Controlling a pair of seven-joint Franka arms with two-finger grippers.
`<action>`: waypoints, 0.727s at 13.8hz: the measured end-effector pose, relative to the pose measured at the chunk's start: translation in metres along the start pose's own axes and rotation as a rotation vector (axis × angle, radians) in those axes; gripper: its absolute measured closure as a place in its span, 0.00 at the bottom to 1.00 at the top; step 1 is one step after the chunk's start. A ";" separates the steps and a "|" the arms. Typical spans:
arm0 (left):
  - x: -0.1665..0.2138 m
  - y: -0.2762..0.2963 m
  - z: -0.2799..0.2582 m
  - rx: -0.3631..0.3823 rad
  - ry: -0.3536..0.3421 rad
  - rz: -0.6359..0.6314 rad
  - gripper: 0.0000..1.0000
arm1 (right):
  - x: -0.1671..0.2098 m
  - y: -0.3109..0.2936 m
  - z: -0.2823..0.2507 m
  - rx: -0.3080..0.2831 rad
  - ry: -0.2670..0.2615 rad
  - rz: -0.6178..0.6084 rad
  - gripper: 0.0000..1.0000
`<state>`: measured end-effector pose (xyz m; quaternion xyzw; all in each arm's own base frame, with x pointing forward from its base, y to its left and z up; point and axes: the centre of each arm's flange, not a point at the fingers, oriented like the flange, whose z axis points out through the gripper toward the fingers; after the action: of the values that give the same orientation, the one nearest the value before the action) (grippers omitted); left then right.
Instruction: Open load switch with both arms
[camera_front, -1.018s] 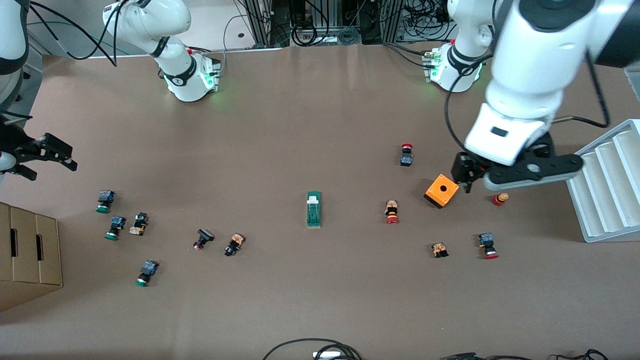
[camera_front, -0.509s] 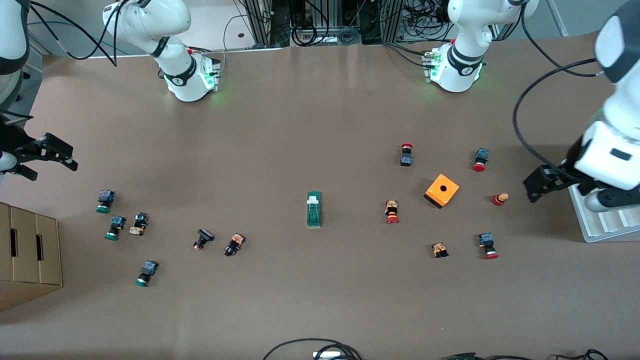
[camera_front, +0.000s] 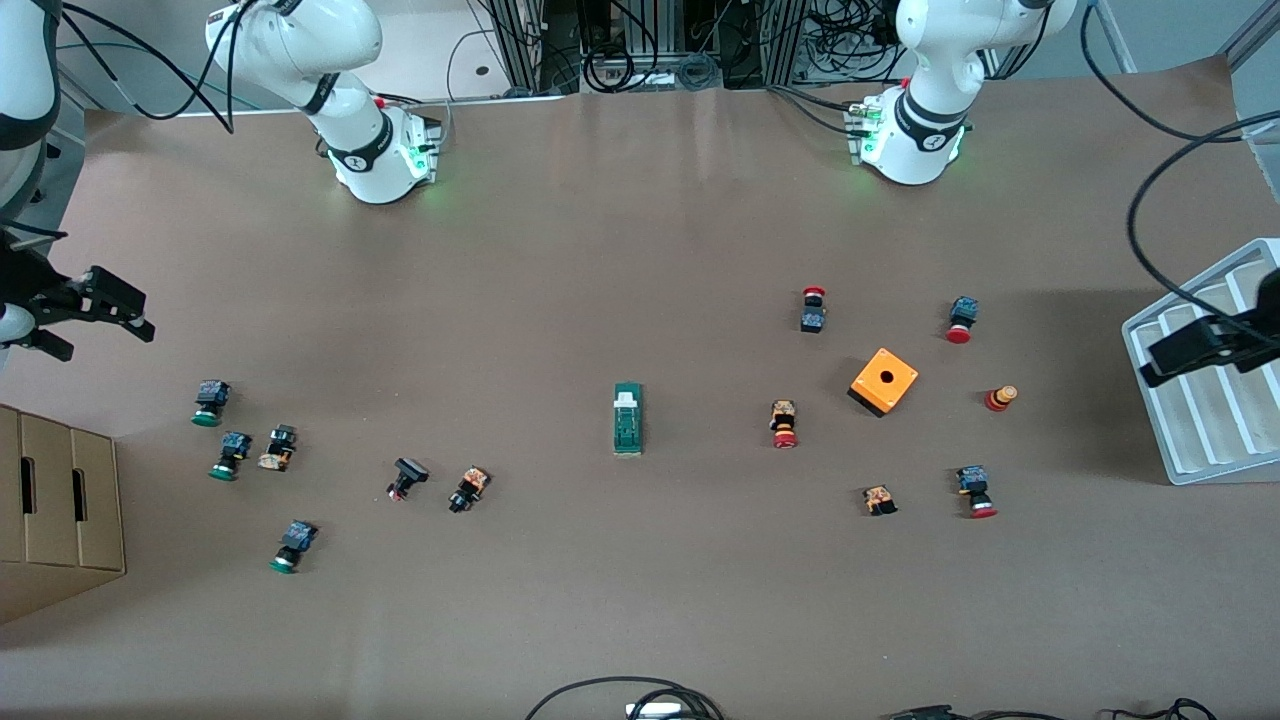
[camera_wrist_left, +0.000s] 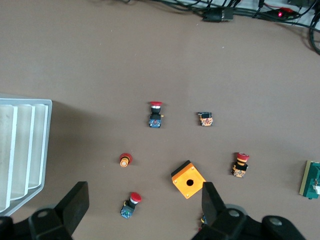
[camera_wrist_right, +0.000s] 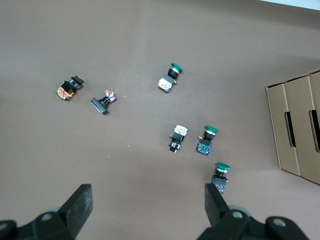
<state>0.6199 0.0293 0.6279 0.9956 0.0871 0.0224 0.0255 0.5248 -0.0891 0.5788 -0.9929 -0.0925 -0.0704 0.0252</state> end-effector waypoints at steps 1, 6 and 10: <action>-0.001 -0.004 0.003 0.003 -0.017 -0.005 0.00 | 0.000 0.000 0.000 0.000 0.000 0.000 0.00; -0.002 -0.002 0.021 0.009 -0.065 -0.001 0.00 | 0.000 0.000 0.000 0.000 0.000 0.000 0.00; -0.006 -0.007 0.024 0.016 -0.106 -0.010 0.00 | 0.000 0.000 0.000 0.000 0.000 0.000 0.00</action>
<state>0.6135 0.0339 0.6035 0.9951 0.0906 -0.0313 0.0223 0.5248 -0.0891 0.5786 -0.9929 -0.0928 -0.0703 0.0251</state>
